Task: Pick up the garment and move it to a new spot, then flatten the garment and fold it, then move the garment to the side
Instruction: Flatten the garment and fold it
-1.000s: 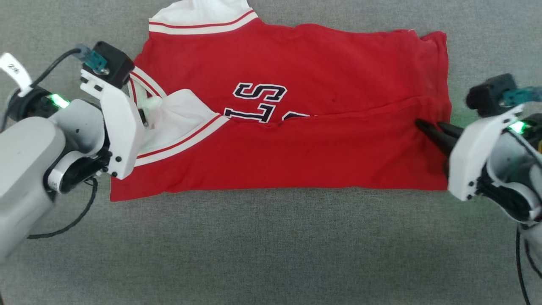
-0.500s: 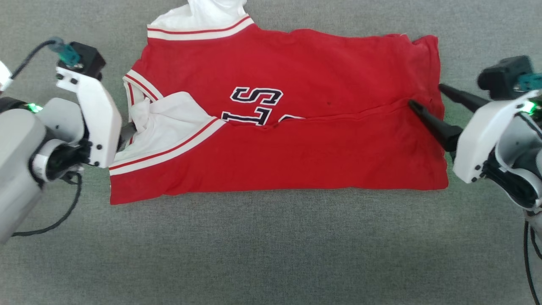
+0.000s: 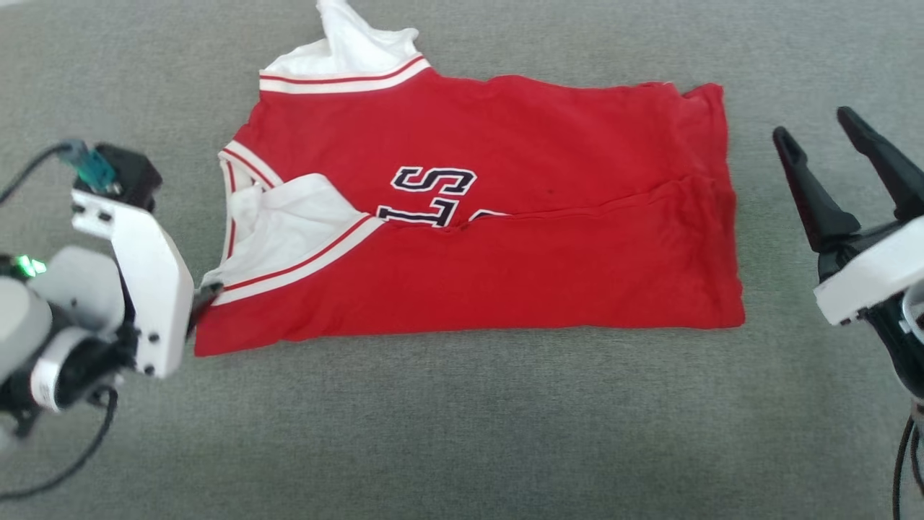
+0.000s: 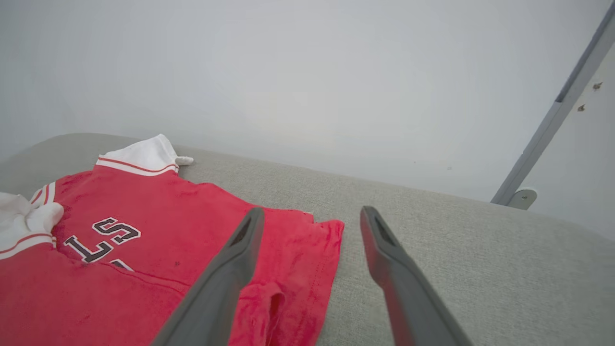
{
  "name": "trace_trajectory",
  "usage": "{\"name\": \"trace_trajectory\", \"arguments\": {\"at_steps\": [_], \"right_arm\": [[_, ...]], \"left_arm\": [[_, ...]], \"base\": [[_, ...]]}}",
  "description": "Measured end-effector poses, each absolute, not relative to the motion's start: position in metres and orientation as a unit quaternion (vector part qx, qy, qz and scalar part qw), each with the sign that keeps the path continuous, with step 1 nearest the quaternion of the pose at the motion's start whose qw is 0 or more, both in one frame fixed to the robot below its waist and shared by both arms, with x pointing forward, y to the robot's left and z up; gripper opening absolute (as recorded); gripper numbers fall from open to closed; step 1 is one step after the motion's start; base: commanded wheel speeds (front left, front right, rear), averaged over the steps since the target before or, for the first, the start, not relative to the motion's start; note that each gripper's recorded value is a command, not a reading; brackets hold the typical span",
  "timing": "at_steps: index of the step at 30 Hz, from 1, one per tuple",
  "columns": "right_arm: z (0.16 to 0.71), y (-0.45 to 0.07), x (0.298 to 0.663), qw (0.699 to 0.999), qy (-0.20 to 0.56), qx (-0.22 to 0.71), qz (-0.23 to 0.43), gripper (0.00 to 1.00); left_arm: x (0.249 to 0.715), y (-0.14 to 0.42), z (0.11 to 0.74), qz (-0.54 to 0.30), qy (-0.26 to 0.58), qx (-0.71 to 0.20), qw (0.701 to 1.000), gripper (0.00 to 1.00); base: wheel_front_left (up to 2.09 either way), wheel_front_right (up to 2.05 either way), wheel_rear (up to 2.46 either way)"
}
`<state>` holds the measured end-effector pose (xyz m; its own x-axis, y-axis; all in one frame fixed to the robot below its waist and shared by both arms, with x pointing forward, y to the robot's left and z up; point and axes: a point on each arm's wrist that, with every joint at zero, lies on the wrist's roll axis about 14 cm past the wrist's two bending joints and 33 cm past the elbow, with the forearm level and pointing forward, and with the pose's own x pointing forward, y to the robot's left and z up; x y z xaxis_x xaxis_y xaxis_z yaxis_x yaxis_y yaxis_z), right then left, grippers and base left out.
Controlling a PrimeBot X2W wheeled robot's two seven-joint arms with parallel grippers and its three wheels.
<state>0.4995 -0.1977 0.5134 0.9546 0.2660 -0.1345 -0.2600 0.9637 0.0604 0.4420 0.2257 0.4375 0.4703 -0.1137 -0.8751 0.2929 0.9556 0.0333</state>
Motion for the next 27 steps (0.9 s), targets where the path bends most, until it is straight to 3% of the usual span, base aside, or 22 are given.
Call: {"name": "trace_trajectory", "arguments": {"at_steps": [10, 19, 20, 21, 27], "right_arm": [[0.529, -0.222, 0.467, 0.997, 0.018, 0.039, 0.059, 1.0], [0.5, -0.228, 0.444, 0.995, 0.073, 0.065, 0.036, 1.0], [0.495, -0.227, 0.442, 0.993, 0.083, 0.07, 0.037, 1.0], [0.489, -0.226, 0.439, 0.992, 0.097, 0.077, 0.036, 1.0], [0.448, -0.212, 0.428, 0.972, 0.204, 0.105, 0.053, 1.0]], "left_arm": [[0.428, 0.22, 0.411, -0.099, 0.533, 0.085, 0.836, 1.0], [0.425, 0.229, 0.373, -0.057, 0.578, 0.062, 0.812, 1.0], [0.423, 0.23, 0.368, -0.055, 0.585, 0.06, 0.807, 0.71], [0.422, 0.23, 0.366, -0.056, 0.59, 0.057, 0.803, 0.0], [0.421, 0.218, 0.358, -0.07, 0.599, 0.035, 0.797, 0.0]], "base": [[0.0, 0.0, 0.0], [0.0, 0.0, 0.0], [0.0, 0.0, 0.0], [0.0, 0.0, 0.0], [0.0, 0.0, 0.0]]}}
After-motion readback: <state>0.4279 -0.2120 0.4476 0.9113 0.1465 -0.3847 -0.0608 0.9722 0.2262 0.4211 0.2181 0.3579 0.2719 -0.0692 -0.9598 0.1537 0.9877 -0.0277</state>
